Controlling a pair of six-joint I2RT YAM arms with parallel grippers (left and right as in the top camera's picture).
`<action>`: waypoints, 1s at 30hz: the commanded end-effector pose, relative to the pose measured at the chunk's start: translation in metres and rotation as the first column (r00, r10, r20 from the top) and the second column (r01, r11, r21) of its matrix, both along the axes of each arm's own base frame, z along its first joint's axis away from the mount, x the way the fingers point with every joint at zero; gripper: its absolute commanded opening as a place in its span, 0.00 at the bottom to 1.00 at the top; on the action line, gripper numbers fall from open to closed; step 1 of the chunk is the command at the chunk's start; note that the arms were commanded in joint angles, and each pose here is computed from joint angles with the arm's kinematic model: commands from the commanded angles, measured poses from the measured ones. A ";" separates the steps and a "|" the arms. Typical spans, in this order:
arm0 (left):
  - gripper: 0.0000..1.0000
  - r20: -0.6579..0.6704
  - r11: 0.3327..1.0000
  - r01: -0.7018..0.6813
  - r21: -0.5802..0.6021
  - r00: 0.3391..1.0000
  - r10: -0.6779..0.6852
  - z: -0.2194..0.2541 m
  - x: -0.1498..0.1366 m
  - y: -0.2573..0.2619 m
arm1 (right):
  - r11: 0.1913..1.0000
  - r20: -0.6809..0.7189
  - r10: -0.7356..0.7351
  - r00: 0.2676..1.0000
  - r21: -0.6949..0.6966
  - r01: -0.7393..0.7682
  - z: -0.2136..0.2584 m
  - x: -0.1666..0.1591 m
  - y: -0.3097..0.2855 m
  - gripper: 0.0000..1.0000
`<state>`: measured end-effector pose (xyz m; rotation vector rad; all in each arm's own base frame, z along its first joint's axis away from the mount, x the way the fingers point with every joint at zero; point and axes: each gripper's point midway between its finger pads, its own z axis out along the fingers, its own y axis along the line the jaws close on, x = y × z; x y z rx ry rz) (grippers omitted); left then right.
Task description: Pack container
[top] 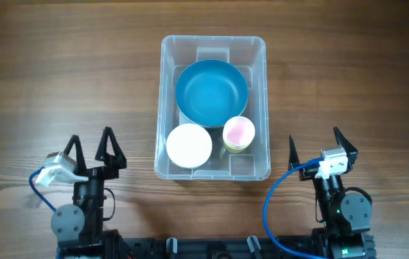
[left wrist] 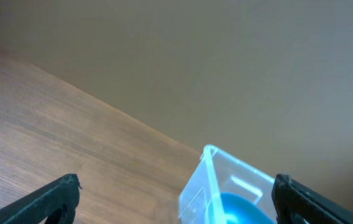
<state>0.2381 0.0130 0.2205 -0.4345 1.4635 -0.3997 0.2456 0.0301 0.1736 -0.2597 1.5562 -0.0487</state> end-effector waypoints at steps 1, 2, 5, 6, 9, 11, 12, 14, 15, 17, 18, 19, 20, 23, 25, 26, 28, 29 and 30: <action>1.00 -0.022 0.996 0.042 0.078 0.999 -0.040 -0.016 0.002 -0.007 | 1.000 0.009 -0.030 1.000 -0.010 0.030 0.002 0.000 -0.006 1.00; 1.00 -0.034 0.996 0.044 0.076 0.999 -0.042 -0.022 0.003 -0.007 | 1.000 0.009 -0.030 1.000 -0.010 0.030 0.002 0.000 -0.006 1.00; 1.00 -0.065 0.996 0.047 0.072 0.997 -0.042 -0.037 0.006 -0.007 | 1.000 0.008 -0.030 1.000 -0.010 0.030 0.001 0.000 -0.006 1.00; 1.00 -0.075 0.996 0.047 0.071 0.996 -0.042 -0.042 0.006 -0.007 | 1.000 0.008 -0.030 1.000 -0.010 0.030 0.001 0.000 -0.006 1.00; 1.00 -0.108 0.990 0.052 0.128 0.993 -0.038 -0.056 0.008 -0.007 | 1.000 0.008 -0.030 1.000 -0.010 0.030 0.001 0.000 -0.006 1.00; 1.00 -0.128 0.982 0.054 0.184 0.991 -0.031 -0.062 0.008 -0.006 | 0.999 0.008 -0.030 1.000 -0.010 0.030 0.001 0.000 -0.006 1.00; 1.00 -0.127 0.977 0.056 0.208 0.991 -0.029 -0.061 0.008 -0.006 | 1.000 0.008 -0.030 1.000 -0.010 0.030 0.001 0.000 -0.006 1.00; 1.00 -0.129 0.959 0.060 0.276 0.991 -0.025 -0.061 0.008 -0.006 | 0.999 0.008 -0.030 1.000 -0.010 0.030 0.001 0.000 -0.006 1.00; 1.00 -0.130 0.951 0.062 0.304 0.991 -0.023 -0.061 0.008 -0.006 | 1.000 0.008 -0.030 1.000 -0.009 0.030 0.001 0.000 -0.006 1.00; 1.00 -0.130 0.937 0.064 0.343 0.991 -0.020 -0.061 0.008 -0.006 | 1.000 0.008 -0.030 1.000 -0.010 0.030 0.001 0.000 -0.006 1.00; 1.00 -0.131 0.933 0.065 0.354 0.991 -0.019 -0.061 0.008 -0.006 | 0.999 0.008 -0.030 1.000 -0.010 0.030 0.001 0.000 -0.006 1.00; 1.00 -0.131 0.928 0.066 0.368 0.991 -0.019 -0.061 0.008 -0.006 | 1.000 0.008 -0.030 1.000 -0.010 0.030 0.001 0.000 -0.006 1.00; 1.00 -0.131 0.928 0.066 0.368 0.991 -0.018 -0.061 0.008 -0.006 | 1.000 0.008 -0.030 1.000 -0.010 0.030 0.001 0.000 -0.006 1.00; 1.00 -0.131 0.928 0.066 0.368 0.991 -0.019 -0.061 0.008 -0.006 | 0.999 0.008 -0.030 1.000 -0.010 0.030 0.001 0.000 -0.006 1.00; 1.00 -0.131 0.928 0.066 0.368 0.991 -0.018 -0.061 0.008 -0.006 | 1.000 0.008 -0.030 1.000 -0.010 0.030 0.001 0.000 -0.006 1.00; 1.00 -0.131 0.928 0.065 0.367 0.991 -0.018 -0.061 0.008 -0.006 | 1.000 0.008 -0.030 1.000 -0.010 0.030 0.001 0.000 -0.006 1.00; 1.00 -0.131 0.928 0.066 0.367 0.991 -0.019 -0.061 0.008 -0.006 | 1.000 0.008 -0.030 1.000 -0.010 0.030 0.001 0.000 -0.006 1.00; 1.00 -0.131 0.928 0.066 0.367 0.991 -0.018 -0.061 0.008 -0.006 | 1.000 0.008 -0.030 1.000 -0.010 0.030 0.001 0.000 -0.006 1.00; 1.00 -0.131 0.928 0.066 0.367 0.991 -0.019 -0.061 0.008 -0.006 | 1.000 0.008 -0.030 1.000 -0.010 0.030 0.001 0.000 -0.006 1.00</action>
